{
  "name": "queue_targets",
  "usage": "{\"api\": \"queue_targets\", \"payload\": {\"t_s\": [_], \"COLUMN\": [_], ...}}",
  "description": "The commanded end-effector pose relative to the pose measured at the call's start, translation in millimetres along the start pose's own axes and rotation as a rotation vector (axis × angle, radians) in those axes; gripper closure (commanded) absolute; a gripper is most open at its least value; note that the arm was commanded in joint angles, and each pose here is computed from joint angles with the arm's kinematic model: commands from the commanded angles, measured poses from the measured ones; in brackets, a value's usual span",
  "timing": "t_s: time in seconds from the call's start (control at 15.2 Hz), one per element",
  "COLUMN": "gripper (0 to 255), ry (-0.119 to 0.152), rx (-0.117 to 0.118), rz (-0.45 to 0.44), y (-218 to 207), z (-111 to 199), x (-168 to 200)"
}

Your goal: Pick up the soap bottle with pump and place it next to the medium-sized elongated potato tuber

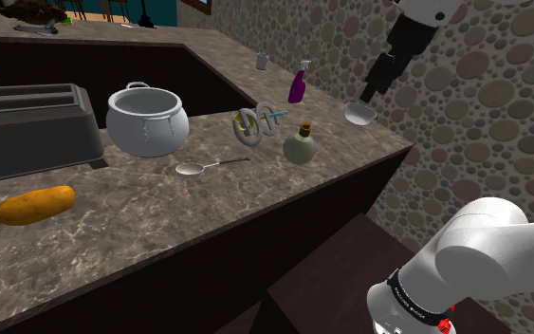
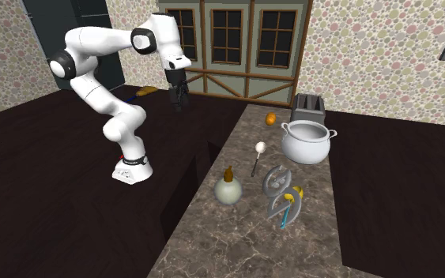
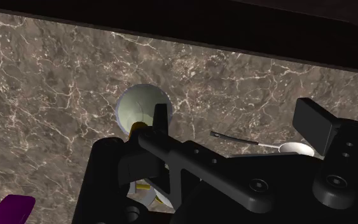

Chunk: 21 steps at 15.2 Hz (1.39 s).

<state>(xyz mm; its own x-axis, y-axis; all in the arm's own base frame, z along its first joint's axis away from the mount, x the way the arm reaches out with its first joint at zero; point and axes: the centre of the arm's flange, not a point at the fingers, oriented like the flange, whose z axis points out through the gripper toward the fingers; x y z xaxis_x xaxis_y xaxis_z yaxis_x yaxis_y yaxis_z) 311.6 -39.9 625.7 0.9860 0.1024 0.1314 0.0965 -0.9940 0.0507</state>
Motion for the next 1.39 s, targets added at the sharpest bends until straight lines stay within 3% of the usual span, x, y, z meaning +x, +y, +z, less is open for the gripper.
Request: {"api": "queue_targets", "payload": {"t_s": [0.0,1.32], "gripper": [0,0], "ry": [0.000,-0.102], "rx": [0.000,0.067], "rz": [0.000,0.082], "y": [0,102], "z": [0,198], "x": [0,166]}}
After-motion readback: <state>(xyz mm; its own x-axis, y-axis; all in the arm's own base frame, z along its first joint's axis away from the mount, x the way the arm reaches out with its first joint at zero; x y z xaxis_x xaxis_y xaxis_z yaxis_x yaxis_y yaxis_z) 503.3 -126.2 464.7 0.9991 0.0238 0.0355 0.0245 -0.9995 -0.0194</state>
